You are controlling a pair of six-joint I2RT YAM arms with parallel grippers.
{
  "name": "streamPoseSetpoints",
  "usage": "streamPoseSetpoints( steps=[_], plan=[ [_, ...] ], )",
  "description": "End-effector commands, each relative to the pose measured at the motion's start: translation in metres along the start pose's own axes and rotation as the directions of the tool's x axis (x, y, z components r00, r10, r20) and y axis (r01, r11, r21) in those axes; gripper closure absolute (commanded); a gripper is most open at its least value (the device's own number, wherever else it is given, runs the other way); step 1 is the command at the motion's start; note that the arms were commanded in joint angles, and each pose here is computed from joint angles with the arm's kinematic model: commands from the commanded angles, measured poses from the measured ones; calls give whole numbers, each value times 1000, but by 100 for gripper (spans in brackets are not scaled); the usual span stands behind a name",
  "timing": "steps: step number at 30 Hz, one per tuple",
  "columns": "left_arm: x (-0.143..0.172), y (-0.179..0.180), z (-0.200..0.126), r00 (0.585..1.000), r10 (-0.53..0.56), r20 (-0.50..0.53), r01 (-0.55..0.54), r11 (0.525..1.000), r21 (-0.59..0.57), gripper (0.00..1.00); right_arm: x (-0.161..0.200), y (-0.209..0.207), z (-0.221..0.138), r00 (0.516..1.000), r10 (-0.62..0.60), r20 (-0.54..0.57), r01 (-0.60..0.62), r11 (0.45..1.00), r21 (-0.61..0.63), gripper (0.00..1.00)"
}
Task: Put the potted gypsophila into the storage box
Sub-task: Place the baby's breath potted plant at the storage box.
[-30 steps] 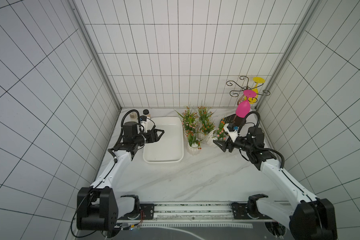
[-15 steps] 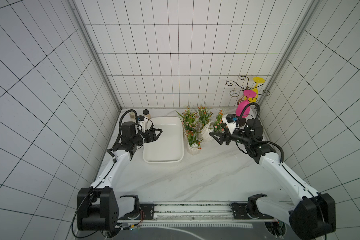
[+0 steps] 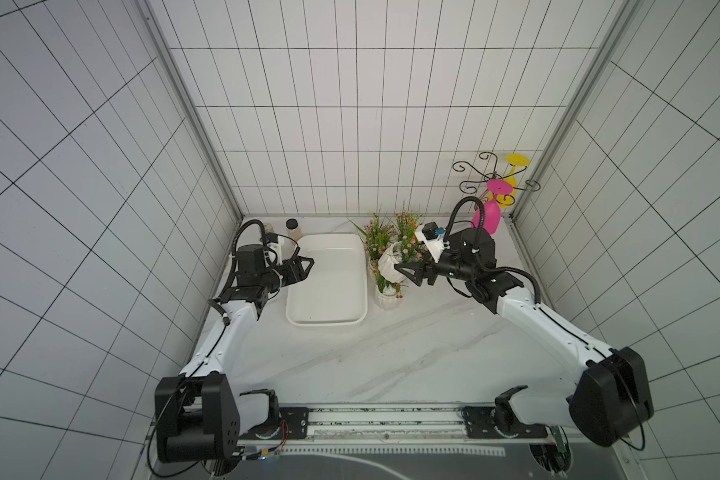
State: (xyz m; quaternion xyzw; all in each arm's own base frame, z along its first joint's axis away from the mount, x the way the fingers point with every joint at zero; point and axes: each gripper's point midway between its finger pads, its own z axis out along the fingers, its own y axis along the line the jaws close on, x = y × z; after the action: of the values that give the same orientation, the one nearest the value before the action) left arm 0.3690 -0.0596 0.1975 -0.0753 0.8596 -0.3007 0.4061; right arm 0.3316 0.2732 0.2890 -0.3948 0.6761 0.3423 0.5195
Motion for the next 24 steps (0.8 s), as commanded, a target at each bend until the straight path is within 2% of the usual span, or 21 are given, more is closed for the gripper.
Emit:
streamPoseSetpoints(
  steps=[1, 5, 9, 17, 24],
  plan=[
    [-18, 25, -10, 999, 3, 51, 5, 989, -151, 36, -83, 4, 4, 977, -131, 169, 128, 991, 23, 43],
    [-23, 50, -15, 998, -20, 67, 35, 969, -243, 37, -87, 6, 27, 976, -144, 161, 144, 990, 11, 43],
    [-22, 64, -13, 997, -47, 61, 62, 959, -277, 40, -90, 1, 53, 982, -129, 136, 126, 992, 27, 43],
    [-12, 74, -2, 995, -99, 22, 101, 959, -264, 50, -104, 4, 91, 982, -132, 131, 128, 991, 42, 44],
    [-6, 77, 3, 993, -120, 2, 116, 961, -252, 51, -116, 15, 121, 979, -142, 144, 140, 990, 24, 44]
  ],
)
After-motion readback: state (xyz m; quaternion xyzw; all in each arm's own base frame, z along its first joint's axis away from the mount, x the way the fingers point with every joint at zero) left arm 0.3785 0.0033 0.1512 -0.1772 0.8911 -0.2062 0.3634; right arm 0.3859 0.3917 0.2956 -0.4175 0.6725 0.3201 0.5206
